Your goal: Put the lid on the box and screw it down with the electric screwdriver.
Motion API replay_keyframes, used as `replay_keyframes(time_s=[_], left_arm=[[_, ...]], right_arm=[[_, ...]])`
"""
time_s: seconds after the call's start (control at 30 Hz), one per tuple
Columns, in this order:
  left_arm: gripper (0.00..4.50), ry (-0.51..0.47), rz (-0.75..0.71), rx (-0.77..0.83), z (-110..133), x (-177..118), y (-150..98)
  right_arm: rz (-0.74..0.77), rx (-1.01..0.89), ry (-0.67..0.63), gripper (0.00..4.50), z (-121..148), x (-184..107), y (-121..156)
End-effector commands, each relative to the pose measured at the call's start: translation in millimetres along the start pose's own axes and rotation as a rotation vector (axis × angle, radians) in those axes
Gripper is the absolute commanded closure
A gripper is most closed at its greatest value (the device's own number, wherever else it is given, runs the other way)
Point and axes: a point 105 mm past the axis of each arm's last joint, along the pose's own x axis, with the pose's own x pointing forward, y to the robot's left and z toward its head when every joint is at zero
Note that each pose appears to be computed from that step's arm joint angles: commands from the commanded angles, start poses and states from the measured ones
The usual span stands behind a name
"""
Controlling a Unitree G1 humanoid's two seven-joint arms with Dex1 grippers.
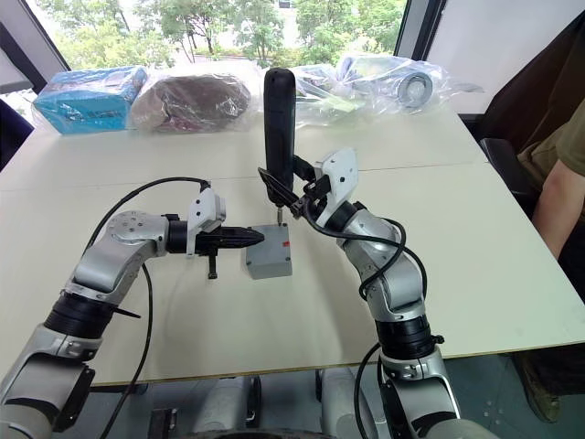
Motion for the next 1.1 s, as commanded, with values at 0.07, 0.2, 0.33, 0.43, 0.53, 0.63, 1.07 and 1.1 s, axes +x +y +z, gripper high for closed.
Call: replay_keyframes(time_s=[0.07, 0.2, 0.33, 0.43, 0.53, 0.63, 1.07, 1.1], left_arm=[[4.50, 0.031, -0.007, 0.000, -5.6, 0.7, -0.6], [4.50, 0.032, -0.007, 0.001, -6.0, 0.7, -0.5], [4.50, 0.034, -0.007, 0.003, -6.5, 0.6, -0.5], [4.50, 0.035, -0.007, 0.003, -6.7, 0.6, -0.4], [4.50, 0.036, -0.007, 0.004, -6.8, 0.8, -0.5], [4.50, 0.035, -0.007, 0.004, -6.8, 1.5, -0.7], [4.50, 0.050, -0.012, 0.007, -10.7, 2.2, -4.0], [4.50, 0.051, -0.012, 0.007, -10.9, 2.1, -4.2]], right_arm=[[0.010, -0.055, -0.064, 2.65, 15.2, 0.6, 2.0], [0.010, -0.068, -0.058, 2.65, 14.7, -0.3, -0.7], [0.026, -0.074, -0.051, 2.65, 14.8, -0.8, 1.0], [0.038, -0.072, -0.049, 2.65, 15.3, -0.8, 3.2], [0.048, -0.070, -0.043, 2.65, 14.2, -0.9, 5.0], [0.061, -0.067, -0.018, 2.65, 5.5, -1.2, 9.5], [0.042, -0.071, 0.175, 2.65, -46.1, -13.6, 7.3], [0.035, -0.068, 0.196, 2.65, -50.6, -15.2, 6.4]])
